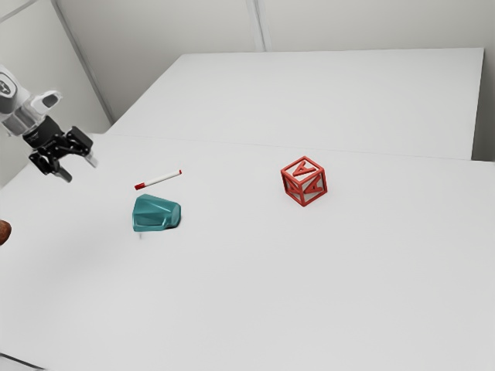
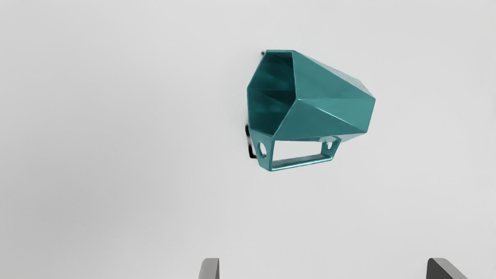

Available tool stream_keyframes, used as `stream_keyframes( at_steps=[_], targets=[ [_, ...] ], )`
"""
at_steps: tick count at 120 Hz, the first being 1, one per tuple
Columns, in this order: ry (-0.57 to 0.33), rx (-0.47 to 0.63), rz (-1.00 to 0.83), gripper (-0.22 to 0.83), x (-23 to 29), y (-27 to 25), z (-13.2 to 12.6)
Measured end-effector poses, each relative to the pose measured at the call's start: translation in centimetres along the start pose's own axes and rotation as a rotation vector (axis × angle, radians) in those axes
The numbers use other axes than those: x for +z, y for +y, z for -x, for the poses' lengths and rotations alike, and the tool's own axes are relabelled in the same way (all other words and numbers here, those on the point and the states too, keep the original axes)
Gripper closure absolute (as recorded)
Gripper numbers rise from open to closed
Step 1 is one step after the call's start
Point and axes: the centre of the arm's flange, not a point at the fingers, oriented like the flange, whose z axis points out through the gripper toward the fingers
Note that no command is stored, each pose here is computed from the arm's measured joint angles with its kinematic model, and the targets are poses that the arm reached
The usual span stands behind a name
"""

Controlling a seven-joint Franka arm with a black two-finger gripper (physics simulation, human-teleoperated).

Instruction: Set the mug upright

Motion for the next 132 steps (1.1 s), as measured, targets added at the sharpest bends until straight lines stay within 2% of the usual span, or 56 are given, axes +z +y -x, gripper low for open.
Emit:
stream_keyframes(
  at_steps=[37, 66, 132],
  targets=[
    [0.049, 0.069, 0.246, 0.02, 7.8, -4.6, -3.6],
    [0.097, 0.109, 0.394, 0.02, 13.3, -6.7, -5.1],
    [0.132, 0.199, 0.594, 0.03, 19.8, -6.5, -3.9]
  ],
)
